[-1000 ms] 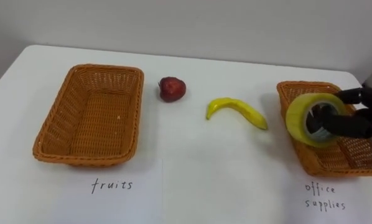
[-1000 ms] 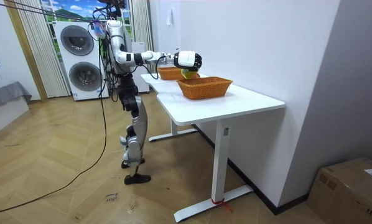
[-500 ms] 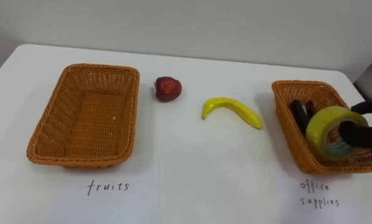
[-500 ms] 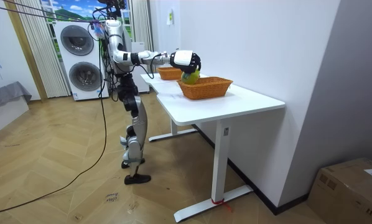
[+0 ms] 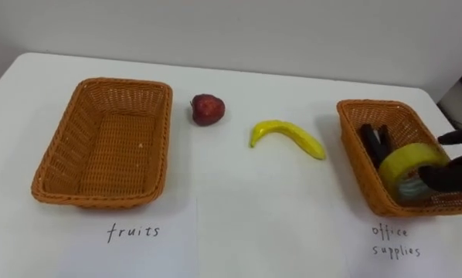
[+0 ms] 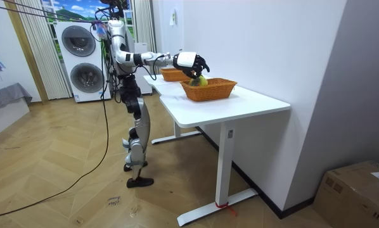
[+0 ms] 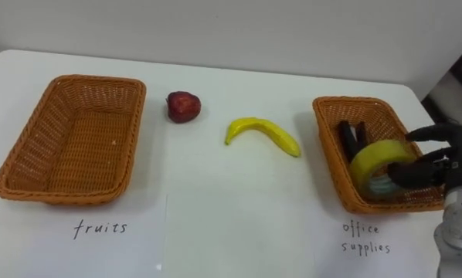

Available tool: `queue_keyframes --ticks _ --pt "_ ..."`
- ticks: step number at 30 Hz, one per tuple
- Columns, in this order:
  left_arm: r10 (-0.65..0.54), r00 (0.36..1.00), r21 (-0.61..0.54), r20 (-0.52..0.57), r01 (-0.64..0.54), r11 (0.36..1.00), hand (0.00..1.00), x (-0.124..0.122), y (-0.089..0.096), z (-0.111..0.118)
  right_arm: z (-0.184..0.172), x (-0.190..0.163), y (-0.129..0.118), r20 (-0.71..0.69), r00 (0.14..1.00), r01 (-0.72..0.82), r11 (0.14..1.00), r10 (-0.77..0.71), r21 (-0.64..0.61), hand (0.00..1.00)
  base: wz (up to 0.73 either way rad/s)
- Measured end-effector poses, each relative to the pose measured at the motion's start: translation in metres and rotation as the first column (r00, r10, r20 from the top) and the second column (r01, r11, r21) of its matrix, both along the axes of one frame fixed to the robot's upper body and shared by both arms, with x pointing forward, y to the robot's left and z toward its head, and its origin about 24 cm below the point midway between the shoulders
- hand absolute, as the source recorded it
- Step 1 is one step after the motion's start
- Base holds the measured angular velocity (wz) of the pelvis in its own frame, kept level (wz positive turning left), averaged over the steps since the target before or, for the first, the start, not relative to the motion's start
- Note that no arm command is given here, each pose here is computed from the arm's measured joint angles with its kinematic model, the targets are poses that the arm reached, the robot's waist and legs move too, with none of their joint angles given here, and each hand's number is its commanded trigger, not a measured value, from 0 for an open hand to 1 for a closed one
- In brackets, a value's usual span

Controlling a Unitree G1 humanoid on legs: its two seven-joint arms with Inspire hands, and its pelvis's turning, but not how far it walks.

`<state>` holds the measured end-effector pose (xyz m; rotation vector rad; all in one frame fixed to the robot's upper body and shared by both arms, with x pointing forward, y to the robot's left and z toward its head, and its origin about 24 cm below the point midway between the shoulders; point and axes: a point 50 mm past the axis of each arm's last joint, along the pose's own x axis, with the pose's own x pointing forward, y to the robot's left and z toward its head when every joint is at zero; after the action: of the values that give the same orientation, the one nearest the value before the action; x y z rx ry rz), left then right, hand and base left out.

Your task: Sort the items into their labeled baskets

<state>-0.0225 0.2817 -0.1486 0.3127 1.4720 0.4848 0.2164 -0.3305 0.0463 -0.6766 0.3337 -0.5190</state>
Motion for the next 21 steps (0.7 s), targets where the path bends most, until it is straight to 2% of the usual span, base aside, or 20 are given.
queue_keyframes --ticks 21 --pt "0.001 1.0 0.019 -0.003 -0.001 1.0 0.0 -0.0002 0.0003 0.0002 0.0021 -0.0015 -0.0034 0.012 1.0 0.021 1.0 -0.021 -0.007 0.0 0.0"
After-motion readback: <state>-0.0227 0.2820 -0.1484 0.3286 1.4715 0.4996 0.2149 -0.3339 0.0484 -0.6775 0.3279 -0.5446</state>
